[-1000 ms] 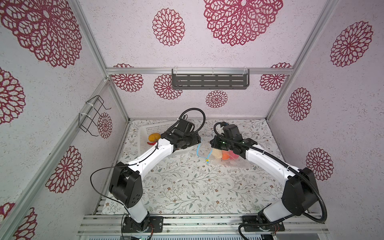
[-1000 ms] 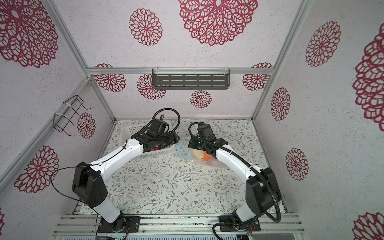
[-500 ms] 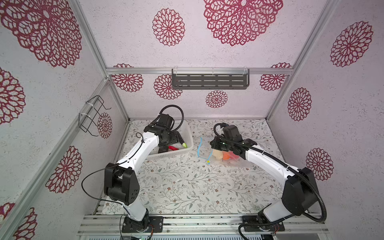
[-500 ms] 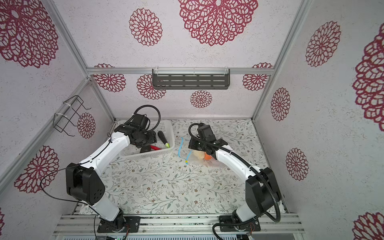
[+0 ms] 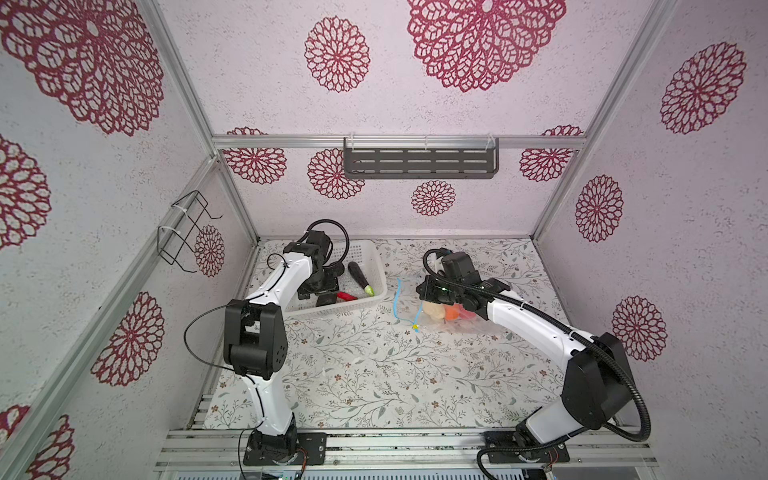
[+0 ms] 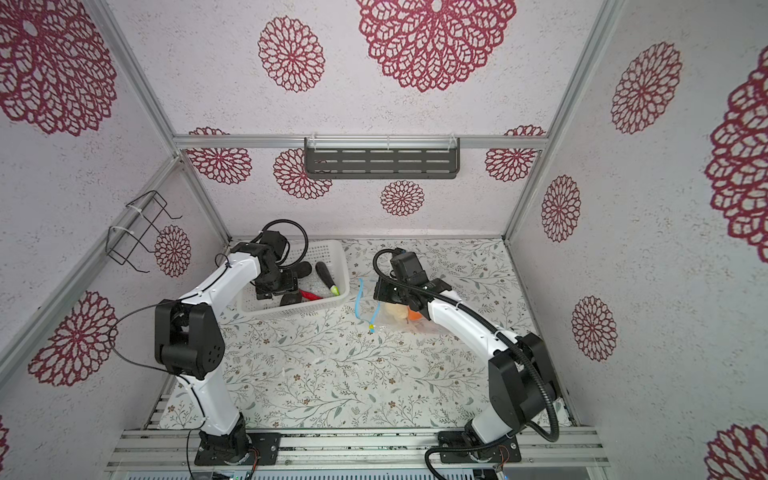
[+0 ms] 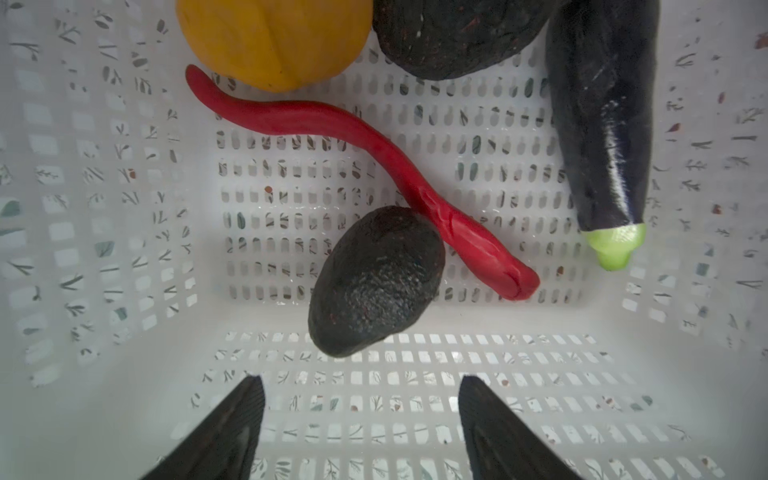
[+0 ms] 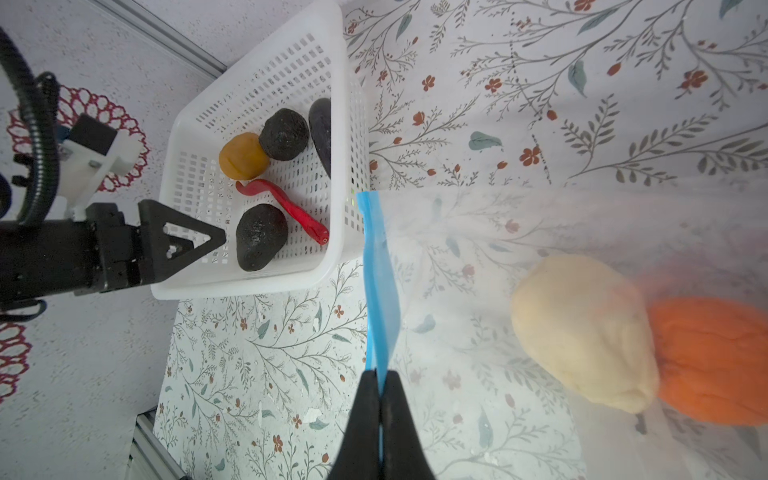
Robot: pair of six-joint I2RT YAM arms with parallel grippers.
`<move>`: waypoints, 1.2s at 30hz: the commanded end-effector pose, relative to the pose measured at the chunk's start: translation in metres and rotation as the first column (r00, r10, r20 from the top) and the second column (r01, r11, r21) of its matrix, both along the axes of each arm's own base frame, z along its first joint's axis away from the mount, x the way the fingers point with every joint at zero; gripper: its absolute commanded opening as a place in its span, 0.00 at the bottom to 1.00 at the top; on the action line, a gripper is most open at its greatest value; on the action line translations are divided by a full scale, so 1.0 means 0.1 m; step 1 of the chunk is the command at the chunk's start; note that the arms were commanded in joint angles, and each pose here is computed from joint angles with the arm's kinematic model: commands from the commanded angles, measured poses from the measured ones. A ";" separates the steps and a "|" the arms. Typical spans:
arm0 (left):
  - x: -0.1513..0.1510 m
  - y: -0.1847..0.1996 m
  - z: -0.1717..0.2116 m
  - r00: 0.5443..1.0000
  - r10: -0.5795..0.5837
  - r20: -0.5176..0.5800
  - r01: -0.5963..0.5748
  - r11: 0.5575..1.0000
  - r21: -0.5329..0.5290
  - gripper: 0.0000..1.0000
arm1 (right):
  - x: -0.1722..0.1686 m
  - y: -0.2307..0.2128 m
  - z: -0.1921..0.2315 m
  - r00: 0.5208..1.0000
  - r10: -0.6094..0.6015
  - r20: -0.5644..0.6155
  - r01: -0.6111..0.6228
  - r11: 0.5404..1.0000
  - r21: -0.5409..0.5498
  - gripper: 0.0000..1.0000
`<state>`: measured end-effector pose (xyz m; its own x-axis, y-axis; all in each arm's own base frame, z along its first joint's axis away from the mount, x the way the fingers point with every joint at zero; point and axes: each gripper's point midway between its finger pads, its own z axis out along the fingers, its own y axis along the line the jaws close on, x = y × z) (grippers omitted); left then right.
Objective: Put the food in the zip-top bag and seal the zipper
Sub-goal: 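Move the left gripper into the basket over the dark avocado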
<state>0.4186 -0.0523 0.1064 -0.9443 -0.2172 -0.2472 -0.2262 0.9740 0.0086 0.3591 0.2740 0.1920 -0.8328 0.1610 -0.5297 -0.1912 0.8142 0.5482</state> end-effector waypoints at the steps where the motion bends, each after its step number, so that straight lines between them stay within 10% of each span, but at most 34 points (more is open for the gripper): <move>1: 0.12 0.07 -0.07 1.000 -0.018 -0.013 0.018 1.000 0.021 0.79 | 0.01 0.05 0.09 1.000 0.018 0.025 -0.018 1.000 0.011 0.00; 36: 0.22 -0.01 -0.69 0.990 -0.012 -0.139 0.003 0.998 -0.065 0.75 | 0.04 0.07 -0.02 1.000 0.014 0.002 -0.014 1.000 0.005 0.00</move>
<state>0.4389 -0.0555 0.0394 -0.9680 -0.2321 -0.0952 -0.2298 0.9726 -0.0348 0.3589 0.2779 0.1797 -0.8480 0.1465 -0.5093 -0.1852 0.8185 0.5438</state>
